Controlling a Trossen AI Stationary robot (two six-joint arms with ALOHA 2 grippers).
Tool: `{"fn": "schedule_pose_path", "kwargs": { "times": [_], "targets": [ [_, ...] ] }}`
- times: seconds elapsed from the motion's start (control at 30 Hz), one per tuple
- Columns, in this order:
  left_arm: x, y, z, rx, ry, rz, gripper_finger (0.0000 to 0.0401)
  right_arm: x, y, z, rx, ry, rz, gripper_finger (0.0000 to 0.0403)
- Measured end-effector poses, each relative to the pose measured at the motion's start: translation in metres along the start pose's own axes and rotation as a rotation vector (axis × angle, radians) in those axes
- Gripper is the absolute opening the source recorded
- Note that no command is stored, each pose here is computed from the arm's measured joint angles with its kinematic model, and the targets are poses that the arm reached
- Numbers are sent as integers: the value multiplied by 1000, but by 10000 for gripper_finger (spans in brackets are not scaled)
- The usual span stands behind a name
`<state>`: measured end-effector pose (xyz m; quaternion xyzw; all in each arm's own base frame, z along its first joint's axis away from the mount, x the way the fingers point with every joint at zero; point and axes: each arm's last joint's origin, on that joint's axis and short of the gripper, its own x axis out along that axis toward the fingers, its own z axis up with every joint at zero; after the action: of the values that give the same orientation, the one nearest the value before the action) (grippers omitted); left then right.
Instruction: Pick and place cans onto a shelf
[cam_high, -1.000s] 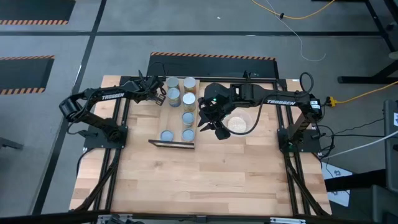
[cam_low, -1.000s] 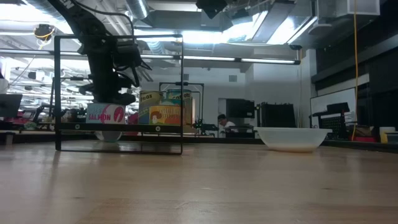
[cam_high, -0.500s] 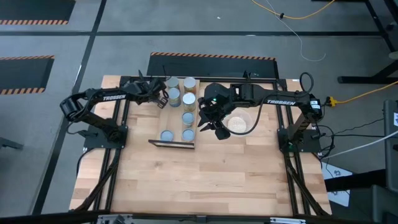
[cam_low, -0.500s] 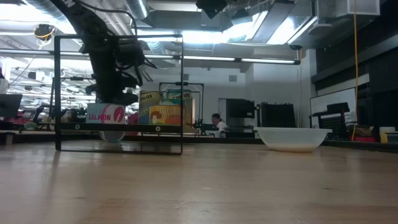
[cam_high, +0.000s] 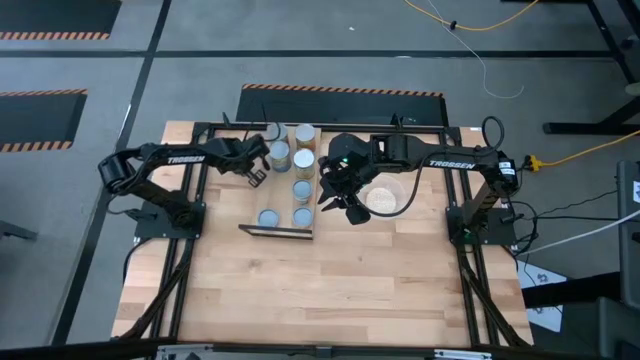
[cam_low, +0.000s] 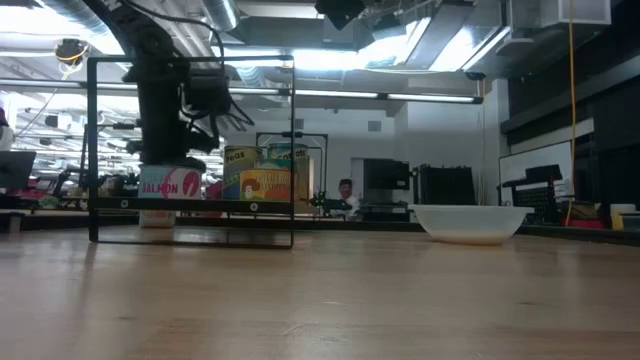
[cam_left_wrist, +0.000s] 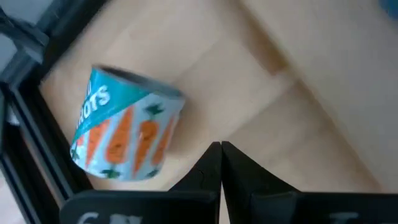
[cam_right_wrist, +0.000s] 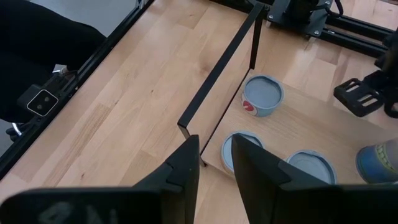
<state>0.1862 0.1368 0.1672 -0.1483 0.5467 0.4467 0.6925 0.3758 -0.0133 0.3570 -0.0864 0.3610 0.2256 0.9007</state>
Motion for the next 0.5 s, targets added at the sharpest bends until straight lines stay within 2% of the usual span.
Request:
{"fn": "schedule_pose_path", "kwargs": {
  "times": [0.27,0.5],
  "targets": [
    [-11,5,2,-18,-75,61,0,0,0,0,-3,-1,-1,99],
    [-9,24,6,-99,-86,129,0,0,0,1,-6,-6,-3,99]
  ]
}}
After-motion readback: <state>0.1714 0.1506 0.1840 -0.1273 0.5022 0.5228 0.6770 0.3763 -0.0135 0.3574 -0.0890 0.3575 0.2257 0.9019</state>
